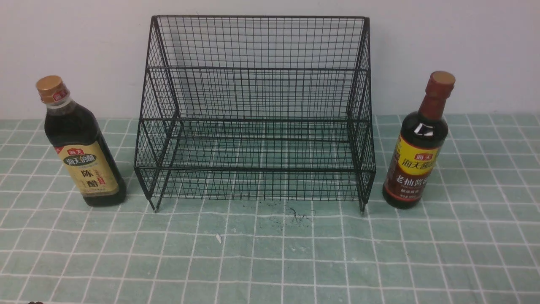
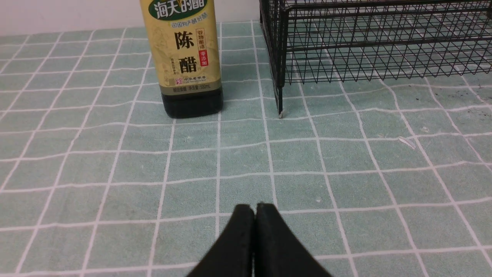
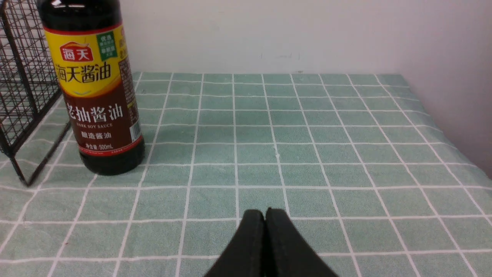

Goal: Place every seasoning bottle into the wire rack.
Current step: Use the right arm to grab the condiment bottle closest to it

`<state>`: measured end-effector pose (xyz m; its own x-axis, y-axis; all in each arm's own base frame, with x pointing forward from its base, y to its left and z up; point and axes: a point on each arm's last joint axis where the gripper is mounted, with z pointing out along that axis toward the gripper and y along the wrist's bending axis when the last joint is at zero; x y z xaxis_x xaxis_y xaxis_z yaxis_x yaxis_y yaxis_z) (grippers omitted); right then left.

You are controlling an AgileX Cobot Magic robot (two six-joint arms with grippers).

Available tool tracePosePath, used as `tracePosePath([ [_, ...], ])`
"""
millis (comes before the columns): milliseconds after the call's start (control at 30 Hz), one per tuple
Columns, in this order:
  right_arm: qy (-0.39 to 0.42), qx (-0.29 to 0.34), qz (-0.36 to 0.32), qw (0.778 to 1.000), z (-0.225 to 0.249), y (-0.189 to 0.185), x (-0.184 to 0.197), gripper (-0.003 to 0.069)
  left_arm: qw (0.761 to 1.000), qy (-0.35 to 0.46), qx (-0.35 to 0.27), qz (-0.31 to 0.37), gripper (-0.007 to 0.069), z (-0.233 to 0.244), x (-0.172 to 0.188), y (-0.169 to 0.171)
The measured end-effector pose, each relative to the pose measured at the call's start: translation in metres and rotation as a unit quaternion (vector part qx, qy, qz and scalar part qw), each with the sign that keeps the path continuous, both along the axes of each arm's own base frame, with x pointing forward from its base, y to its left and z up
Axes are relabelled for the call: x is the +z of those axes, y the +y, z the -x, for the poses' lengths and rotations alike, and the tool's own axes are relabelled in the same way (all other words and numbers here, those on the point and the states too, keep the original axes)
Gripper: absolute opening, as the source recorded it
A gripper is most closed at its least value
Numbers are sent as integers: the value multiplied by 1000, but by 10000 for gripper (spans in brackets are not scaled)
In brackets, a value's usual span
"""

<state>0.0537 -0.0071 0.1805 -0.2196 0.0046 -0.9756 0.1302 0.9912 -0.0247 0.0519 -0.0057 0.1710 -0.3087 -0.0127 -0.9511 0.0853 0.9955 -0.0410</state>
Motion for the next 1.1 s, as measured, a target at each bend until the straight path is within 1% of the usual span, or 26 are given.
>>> tracePosePath([
  [800, 0, 0, 0, 1000, 0, 0, 0, -18, 1000, 0, 0, 0, -13, 0, 0, 0],
  [867, -7, 0, -9, 1000, 0, 0, 1, -18, 1000, 0, 0, 0, -13, 0, 0, 0],
  [933, -44, -2, -56, 997, -2, 1, 4, -18, 1000, 0, 0, 0, -13, 0, 0, 0],
  [1000, -90, -7, -121, 989, -3, 2, 11, -18, 1000, 0, 0, 0, -13, 0, 0, 0],
  [1033, -123, -12, -167, 978, -3, 1, 16, -18, 1000, 0, 0, 0, -13, 0, 0, 0],
  [1100, -183, -25, -267, 946, -2, -1, 25, -18, 1000, 0, 0, 0, -13, 0, 0, 0],
])
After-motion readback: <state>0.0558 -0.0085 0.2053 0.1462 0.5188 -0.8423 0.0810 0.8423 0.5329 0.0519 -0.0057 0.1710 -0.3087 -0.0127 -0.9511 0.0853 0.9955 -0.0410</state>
